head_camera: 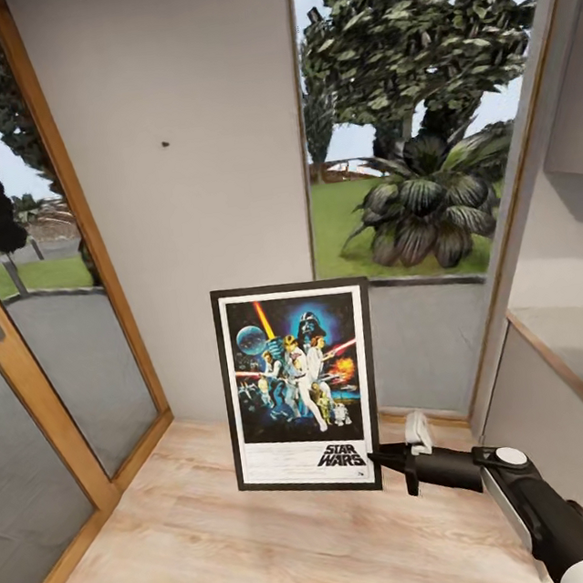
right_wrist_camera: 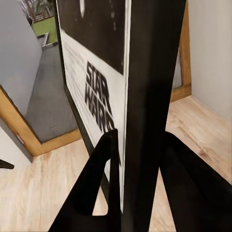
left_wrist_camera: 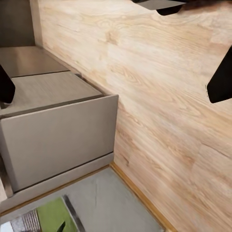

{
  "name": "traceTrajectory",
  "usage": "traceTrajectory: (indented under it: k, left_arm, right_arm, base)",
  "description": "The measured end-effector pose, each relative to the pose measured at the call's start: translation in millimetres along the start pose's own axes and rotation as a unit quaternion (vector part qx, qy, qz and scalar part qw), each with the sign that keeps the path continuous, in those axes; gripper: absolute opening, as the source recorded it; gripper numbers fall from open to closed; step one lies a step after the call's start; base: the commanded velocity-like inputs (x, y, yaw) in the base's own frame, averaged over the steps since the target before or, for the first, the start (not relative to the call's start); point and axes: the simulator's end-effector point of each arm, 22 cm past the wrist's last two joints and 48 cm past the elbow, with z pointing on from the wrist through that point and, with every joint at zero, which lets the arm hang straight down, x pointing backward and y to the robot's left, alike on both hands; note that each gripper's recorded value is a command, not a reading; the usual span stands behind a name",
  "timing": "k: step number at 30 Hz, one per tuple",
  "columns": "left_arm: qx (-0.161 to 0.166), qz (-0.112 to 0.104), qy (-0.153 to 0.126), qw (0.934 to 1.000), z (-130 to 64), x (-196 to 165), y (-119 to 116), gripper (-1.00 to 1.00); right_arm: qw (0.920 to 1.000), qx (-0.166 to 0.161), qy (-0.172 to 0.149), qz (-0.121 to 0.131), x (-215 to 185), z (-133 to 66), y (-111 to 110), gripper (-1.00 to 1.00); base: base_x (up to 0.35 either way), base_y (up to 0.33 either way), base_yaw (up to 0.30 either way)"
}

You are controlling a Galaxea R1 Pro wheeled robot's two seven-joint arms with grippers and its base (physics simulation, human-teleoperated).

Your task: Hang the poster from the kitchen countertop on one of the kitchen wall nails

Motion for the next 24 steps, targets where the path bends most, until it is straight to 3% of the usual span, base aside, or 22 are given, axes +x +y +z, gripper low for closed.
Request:
traceTrajectory:
  k: [24]
  left_arm:
    - [-0.001, 0.0, 0.001, 1.0, 0.3, 0.5, 0.4, 1.0]
  right_arm:
    - [1.0, -0.003, -0.001, 0.004, -0.5, -0.3, 1.1, -1.0]
  base:
    - [0.189, 0.309, 0.0]
